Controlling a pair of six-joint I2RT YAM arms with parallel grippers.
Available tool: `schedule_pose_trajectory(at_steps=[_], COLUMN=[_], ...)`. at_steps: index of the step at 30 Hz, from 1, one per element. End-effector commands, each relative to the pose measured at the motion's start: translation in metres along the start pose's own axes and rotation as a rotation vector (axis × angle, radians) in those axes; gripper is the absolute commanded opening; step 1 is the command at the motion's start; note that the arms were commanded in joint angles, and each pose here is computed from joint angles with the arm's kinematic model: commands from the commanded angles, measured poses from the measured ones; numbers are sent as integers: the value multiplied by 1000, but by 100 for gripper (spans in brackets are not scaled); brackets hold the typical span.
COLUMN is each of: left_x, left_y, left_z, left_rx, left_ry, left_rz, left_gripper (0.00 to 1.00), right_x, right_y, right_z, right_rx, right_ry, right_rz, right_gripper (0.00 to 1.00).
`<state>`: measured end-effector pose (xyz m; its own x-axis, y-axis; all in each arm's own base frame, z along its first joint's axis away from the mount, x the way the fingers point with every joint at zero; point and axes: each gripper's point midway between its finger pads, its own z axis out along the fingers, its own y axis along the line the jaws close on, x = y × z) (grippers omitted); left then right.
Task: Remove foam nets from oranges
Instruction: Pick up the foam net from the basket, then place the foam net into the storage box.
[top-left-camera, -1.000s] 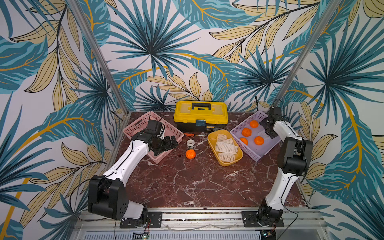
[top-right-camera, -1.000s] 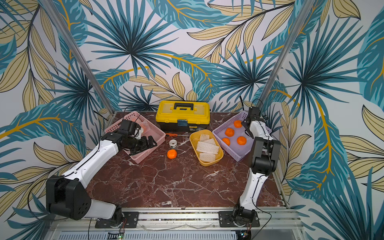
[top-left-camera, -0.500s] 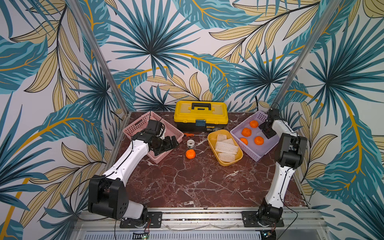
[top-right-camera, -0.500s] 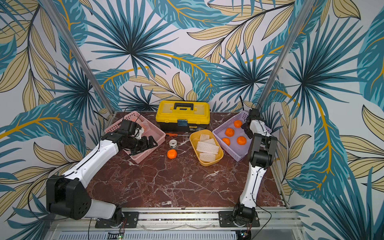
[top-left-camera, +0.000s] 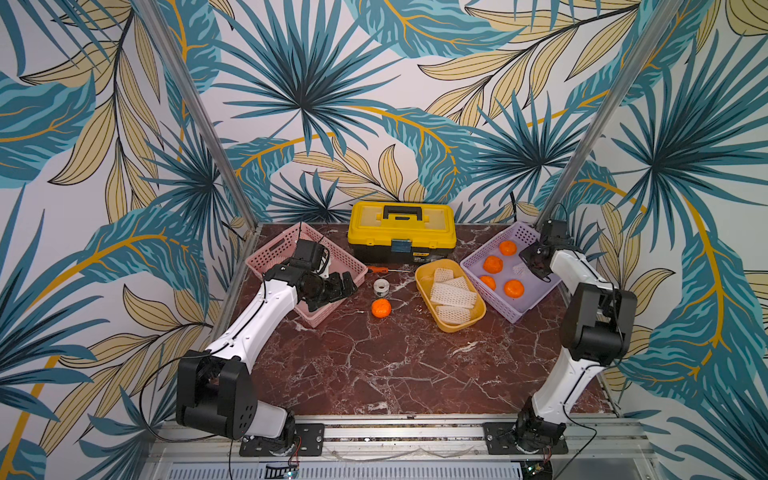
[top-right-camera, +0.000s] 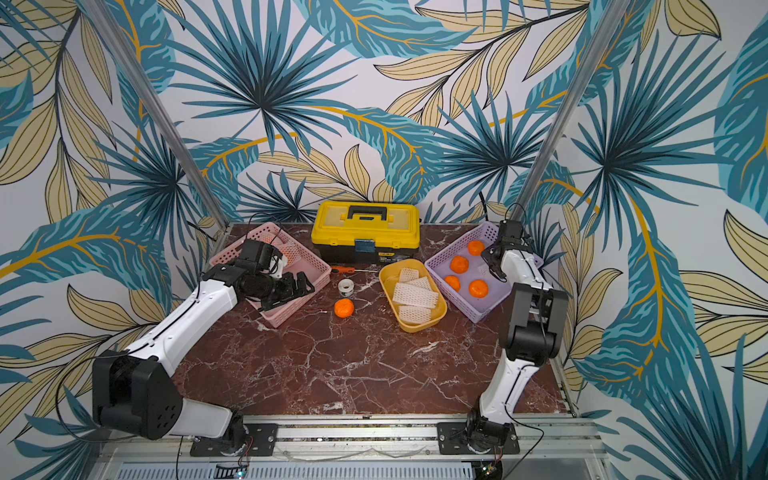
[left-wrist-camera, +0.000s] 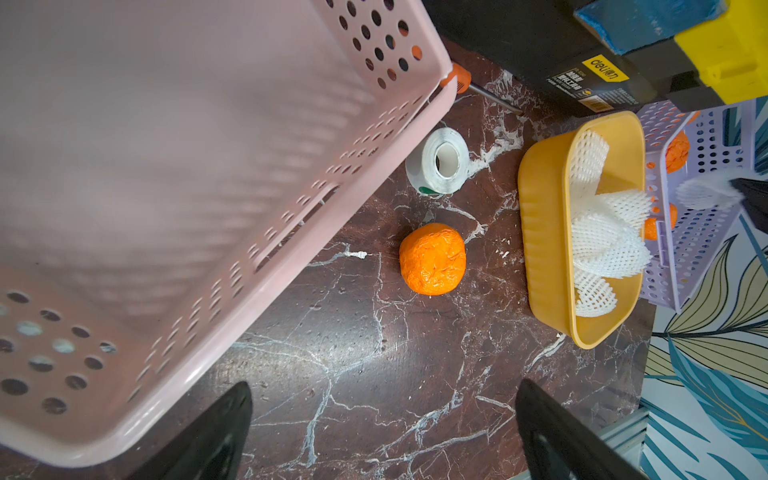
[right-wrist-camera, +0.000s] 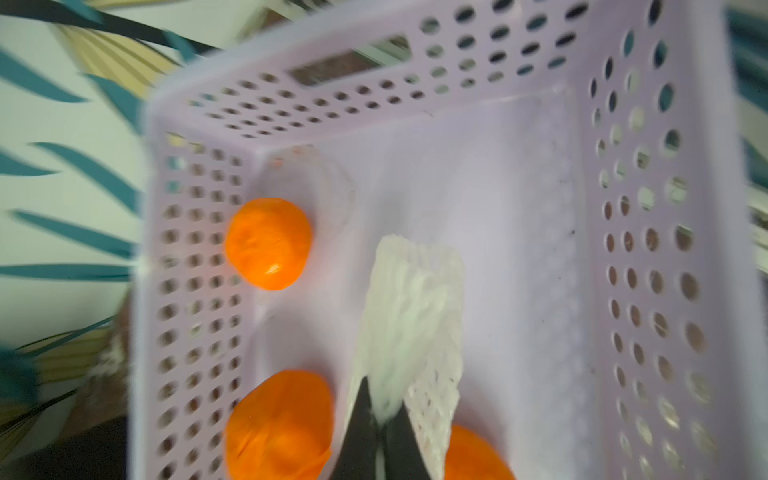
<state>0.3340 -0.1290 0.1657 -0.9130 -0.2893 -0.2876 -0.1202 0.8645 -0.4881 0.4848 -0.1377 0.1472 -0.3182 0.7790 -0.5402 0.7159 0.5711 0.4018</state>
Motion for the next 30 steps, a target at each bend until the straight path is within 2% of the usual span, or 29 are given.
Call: schedule_pose_trajectory(at_steps=[1,4,8,12,16,20,23,30], left_x=[-9,-10,-11,-12,-12,-12,-12,-12], left_y=[-2,-2,-1,0,1,1,1,1], left_z=[-10,-13,-15,-17,-17,-17,-17,-17], left_rx=[1,-3,-10,-15,-22,-22,-24,-25], left_ry=[-50,-61,-73,-83,-87,-88,-87,-89], left_rz=[21,22,25,26,28,28,29,30], left_gripper=[99,99,99,99,99,99,99,99], right_x=[9,41,102,154,189,216,234,241], right_y=[49,86,121,143,154,153,144,118], right_z=[-46,-79,-97,-102,-104,-86,-66,-54], right_rx=[-196,-354,-546,-655,-721,-680,-612,-454], right_ry=[-72,-86,69,196,264,334,401,398], right_rz=[-100,-207,-234,-236,-213,-175,-141,-194], right_gripper=[2,3,3,4,4,7,14,40])
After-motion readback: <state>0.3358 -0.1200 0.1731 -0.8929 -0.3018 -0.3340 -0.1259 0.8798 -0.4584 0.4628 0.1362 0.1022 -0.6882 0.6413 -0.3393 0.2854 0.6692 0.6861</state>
